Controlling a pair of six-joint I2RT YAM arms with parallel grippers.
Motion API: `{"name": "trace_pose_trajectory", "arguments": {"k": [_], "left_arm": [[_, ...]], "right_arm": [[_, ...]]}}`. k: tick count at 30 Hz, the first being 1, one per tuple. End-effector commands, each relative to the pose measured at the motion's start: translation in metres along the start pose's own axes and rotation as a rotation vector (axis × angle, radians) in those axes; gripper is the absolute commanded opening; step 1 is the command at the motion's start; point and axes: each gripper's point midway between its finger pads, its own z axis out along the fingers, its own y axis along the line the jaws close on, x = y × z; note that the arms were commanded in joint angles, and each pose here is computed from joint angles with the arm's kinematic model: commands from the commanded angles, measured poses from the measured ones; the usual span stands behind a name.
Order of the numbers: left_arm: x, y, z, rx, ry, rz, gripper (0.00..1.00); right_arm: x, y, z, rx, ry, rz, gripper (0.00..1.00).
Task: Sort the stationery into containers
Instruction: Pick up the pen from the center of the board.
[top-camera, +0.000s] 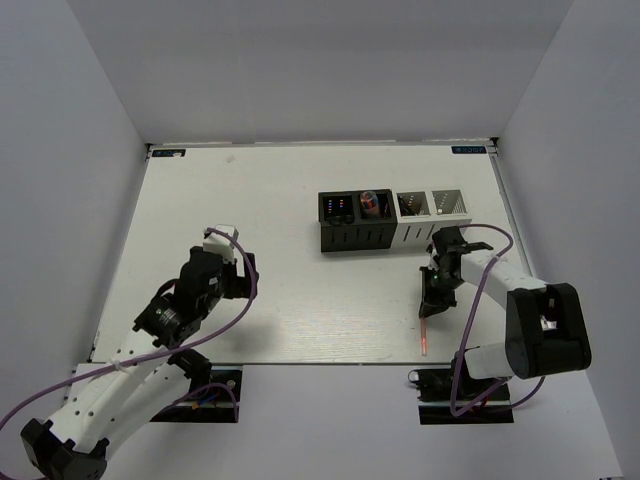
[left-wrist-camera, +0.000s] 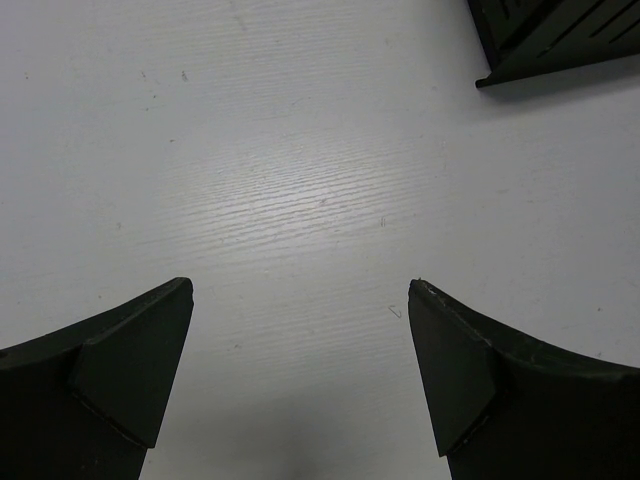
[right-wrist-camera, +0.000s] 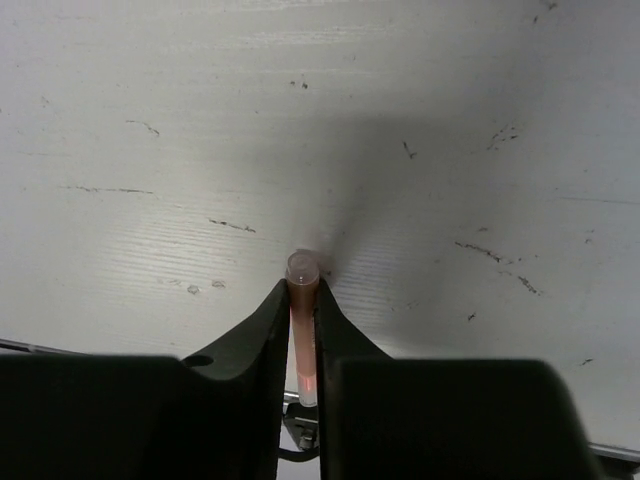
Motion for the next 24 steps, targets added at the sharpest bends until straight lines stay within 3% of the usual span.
{"name": "trace_pose_trajectory", "arguments": {"k": [1, 7, 11, 24], "left_arm": [[0.001, 0.001, -0.001, 0.005, -0.008, -0.006, 1.0], [0.002, 0.002, -0.001, 0.002, -0.007, -0.007, 1.0], [0.002, 0.002, -0.001, 0.001, -0.009, -0.008, 1.0], [0.004, 0.001, 0.0, 0.006, -0.003, -0.003, 1.0]], "right_arm": [[-0.006, -0.009, 0.006, 0.063, -0.018, 0.013, 0.12], [-0.007, -0.012, 0.006, 0.092, -0.023, 0.013, 0.13], [-0.018, -0.016, 0.005, 0.129, -0.08, 0.001, 0.0], [-0.054, -0.003, -0.024, 0.07, -0.322, -0.089, 0.0]]}}
